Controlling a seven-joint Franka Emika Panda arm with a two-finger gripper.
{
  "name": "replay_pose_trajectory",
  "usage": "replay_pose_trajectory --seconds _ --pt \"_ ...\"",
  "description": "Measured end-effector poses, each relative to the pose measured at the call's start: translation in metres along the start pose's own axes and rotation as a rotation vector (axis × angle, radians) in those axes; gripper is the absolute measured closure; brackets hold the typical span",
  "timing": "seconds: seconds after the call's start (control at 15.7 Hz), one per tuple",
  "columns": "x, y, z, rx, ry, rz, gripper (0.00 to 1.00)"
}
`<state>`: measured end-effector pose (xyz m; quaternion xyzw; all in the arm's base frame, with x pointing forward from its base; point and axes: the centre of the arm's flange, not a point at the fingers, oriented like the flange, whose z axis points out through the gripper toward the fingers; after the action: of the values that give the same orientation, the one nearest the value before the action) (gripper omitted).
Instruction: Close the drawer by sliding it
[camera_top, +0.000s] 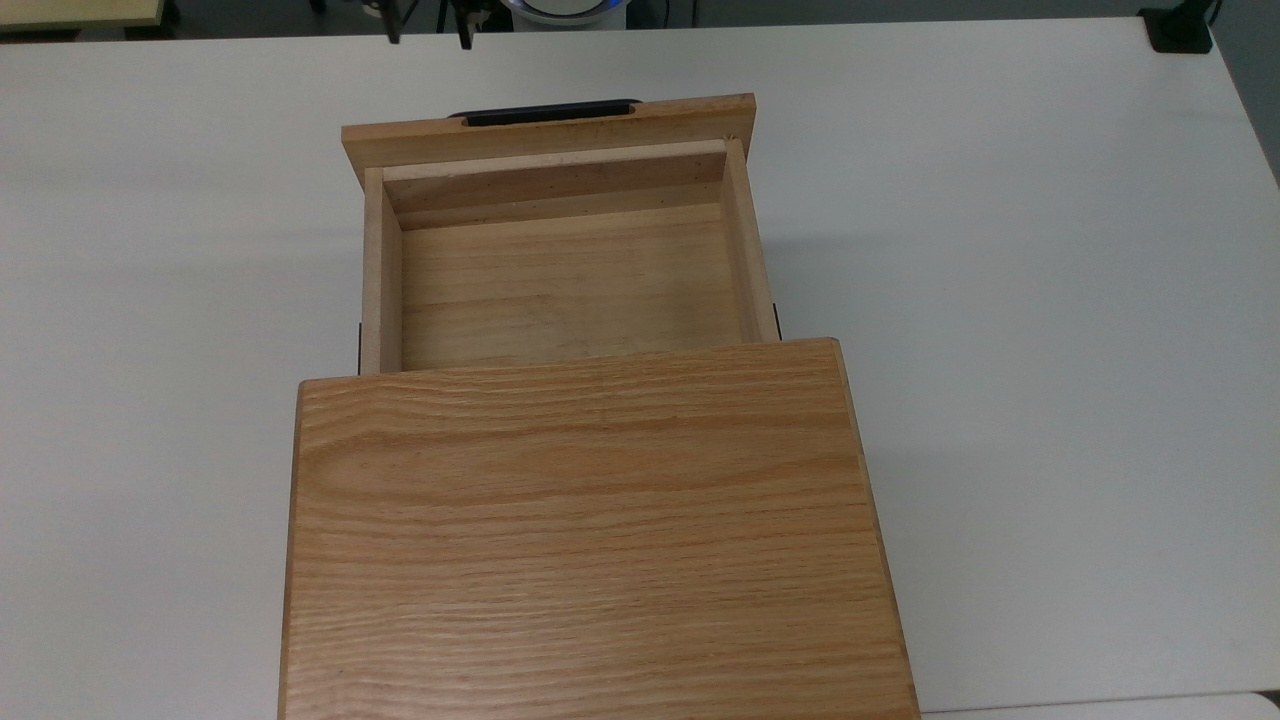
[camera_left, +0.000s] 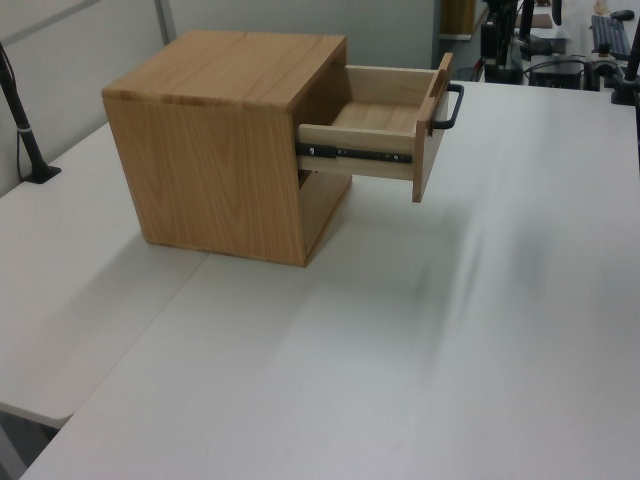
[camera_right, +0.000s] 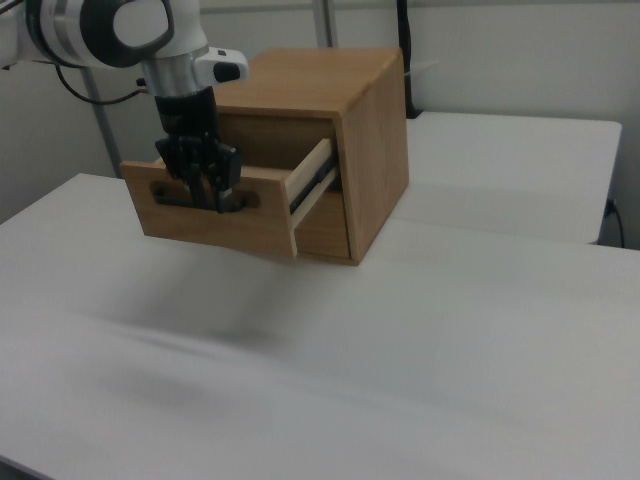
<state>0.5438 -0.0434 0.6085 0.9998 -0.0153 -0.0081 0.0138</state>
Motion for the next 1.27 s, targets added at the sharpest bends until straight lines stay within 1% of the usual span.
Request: replay_pose_trajectory --seconds 0.13,0.19,0.32,0.51,0.64,0.83,0.95,1.08,1.27 --pt "-0.001 -0.009 0.001 0.002 -0.009 -0.028 0.7" --pt "-0.001 -0.016 0.003 0.002 -0.017 -0.042 0.78" --pt "-0.002 -0.036 0.013 0.002 -0.04 -0.079 0.98" --pt "-0.002 -0.065 0.036 -0.002 -0.086 -0.132 0.99" --pt "0.004 -0.078 0.048 -0.006 -0.088 -0.153 0.99" --pt "0.027 -0.09 0.068 -0.011 -0.034 -0.168 0.99" --pt "0.043 -0.096 0.079 0.012 0.022 -0.164 0.99" --pt "0.055 -0.1 0.081 0.041 0.084 -0.149 0.99" --pt "0.07 -0.103 0.072 0.052 0.158 -0.089 0.99"
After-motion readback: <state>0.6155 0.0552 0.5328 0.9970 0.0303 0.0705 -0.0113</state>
